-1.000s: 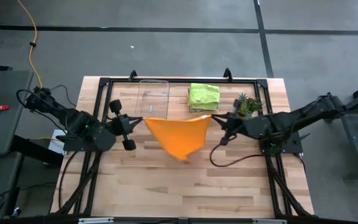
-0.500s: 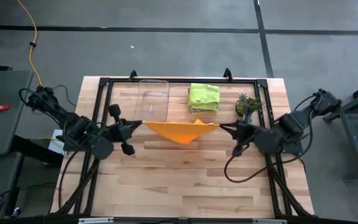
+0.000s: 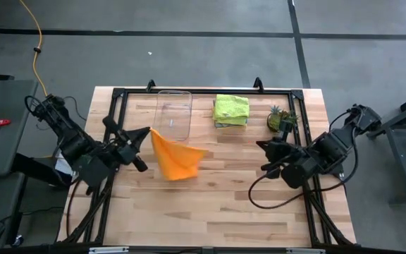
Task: Fold microfiber towels
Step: Fold the orange microfiber cloth
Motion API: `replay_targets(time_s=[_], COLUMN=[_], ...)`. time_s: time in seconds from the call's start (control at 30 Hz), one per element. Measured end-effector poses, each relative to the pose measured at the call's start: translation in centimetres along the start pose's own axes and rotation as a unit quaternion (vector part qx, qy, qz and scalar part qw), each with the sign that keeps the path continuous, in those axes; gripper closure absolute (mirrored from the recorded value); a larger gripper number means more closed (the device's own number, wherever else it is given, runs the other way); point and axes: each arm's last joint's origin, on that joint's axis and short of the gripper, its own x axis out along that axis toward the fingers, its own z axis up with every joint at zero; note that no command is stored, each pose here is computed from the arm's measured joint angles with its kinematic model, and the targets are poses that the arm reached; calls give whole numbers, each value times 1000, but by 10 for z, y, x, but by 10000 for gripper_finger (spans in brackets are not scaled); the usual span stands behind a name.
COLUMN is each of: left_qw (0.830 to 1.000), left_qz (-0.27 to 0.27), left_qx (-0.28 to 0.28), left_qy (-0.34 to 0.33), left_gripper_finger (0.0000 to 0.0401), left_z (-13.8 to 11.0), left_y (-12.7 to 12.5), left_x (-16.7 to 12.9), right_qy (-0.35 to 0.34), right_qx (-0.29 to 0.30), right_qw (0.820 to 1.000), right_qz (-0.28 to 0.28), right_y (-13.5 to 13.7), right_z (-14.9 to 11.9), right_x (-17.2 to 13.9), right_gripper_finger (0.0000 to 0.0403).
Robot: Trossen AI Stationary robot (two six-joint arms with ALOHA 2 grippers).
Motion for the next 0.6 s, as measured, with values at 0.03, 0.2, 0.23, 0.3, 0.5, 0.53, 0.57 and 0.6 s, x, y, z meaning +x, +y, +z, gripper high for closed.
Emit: replay_targets(time_s=[0.03, 0.2, 0.23, 0.3, 0.5, 0.53, 0.57, 0.6], left_qw=[1000, 1000, 1000, 1000, 999, 999, 998, 998], left_qz=[3, -2, -5, -7, -14, -17, -23, -31], left_qx=[4, -23, -21, -20, -40, -45, -51, -56], left_qy=[-2, -13, -14, -15, -18, -20, -23, -26], left_gripper_finger=[401, 401, 401, 401, 401, 401, 401, 401], left_z=[3, 13, 13, 13, 13, 13, 14, 14], left_y=[1, 5, 5, 4, 4, 4, 3, 3], left_x=[-1, -2, -2, -2, -2, -2, -2, -2], right_qy=[-1, -7, -4, 4, 35, 37, 39, 42], right_qx=[2, 9, 14, 21, 13, 15, 18, 22], right_qw=[1000, 1000, 1000, 1000, 999, 999, 999, 999], right_qz=[-6, -15, -6, 13, 25, 22, 19, 17], right_y=[0, 4, 6, 12, 30, 34, 38, 43], right_z=[2, 10, 11, 11, -3, -6, -11, -17], right_x=[0, 2, 4, 10, 33, 39, 47, 55], right_gripper_finger=[402, 402, 402, 403, 403, 403, 402, 402])
